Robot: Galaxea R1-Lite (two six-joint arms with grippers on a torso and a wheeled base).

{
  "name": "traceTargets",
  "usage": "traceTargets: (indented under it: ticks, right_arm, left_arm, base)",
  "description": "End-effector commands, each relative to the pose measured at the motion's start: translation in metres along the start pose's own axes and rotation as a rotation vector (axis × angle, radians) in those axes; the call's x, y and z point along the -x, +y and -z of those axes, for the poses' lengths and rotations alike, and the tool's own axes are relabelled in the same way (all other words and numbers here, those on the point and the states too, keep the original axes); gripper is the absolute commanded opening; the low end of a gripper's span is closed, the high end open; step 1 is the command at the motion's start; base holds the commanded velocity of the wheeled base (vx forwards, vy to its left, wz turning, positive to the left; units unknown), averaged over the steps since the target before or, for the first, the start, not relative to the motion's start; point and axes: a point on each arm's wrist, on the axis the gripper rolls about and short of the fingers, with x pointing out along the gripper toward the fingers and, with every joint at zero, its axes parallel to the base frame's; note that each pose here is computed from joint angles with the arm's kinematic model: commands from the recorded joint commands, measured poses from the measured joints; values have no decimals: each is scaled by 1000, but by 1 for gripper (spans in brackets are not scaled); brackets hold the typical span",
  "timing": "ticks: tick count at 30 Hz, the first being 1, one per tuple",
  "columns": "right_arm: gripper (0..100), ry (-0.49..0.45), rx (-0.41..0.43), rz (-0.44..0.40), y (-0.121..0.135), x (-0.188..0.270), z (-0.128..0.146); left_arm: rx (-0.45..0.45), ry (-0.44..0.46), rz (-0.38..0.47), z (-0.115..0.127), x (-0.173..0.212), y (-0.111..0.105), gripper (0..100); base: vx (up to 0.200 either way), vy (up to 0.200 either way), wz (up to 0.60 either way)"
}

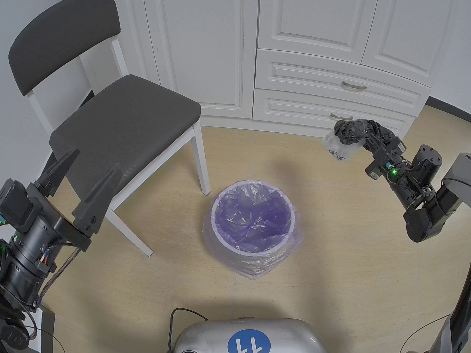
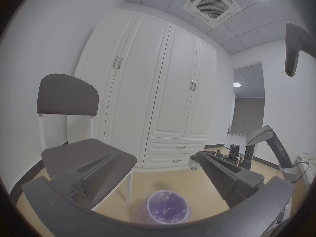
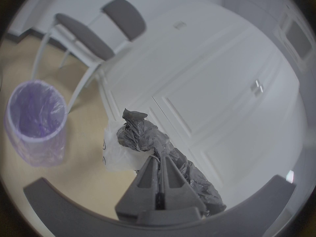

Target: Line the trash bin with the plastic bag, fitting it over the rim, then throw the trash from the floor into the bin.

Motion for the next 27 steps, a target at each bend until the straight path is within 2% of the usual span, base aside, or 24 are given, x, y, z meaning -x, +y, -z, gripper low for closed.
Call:
traceTargets:
  ticks: [1,9,10,12,15,20,27]
  right_arm:
    - [0,-244,237,-102,-2,-3,-44]
    - [0,-344,390,-321,32,-8,-94]
    - [0,-371,429,-394,39,-10,-108]
    - [0,-387,463,-476,48,-14,-119]
    - [0,-379,515,-558,58,-21,-129]
    - [0,-343,555,-683,68,-31,-145]
    - [0,-338,573,-730,91,-43,-145]
  left_arm:
    - [-12,-29,3,-6,5,0,100]
    - [-12,-29,3,-6,3,0,100]
    - [-15,-40,4,-8,3,0,100]
    - [-16,-52,3,-11,0,0,100]
    - [-11,-55,3,-11,-1,0,100]
    - [-11,-43,3,-9,1,0,100]
    - [-10,-31,3,-6,1,0,100]
  base:
    - [0,0,0]
    - [0,0,0]
    - [0,0,0]
    - [0,0,0]
    - [0,0,0]
    - [0,0,0]
    - [0,0,0]
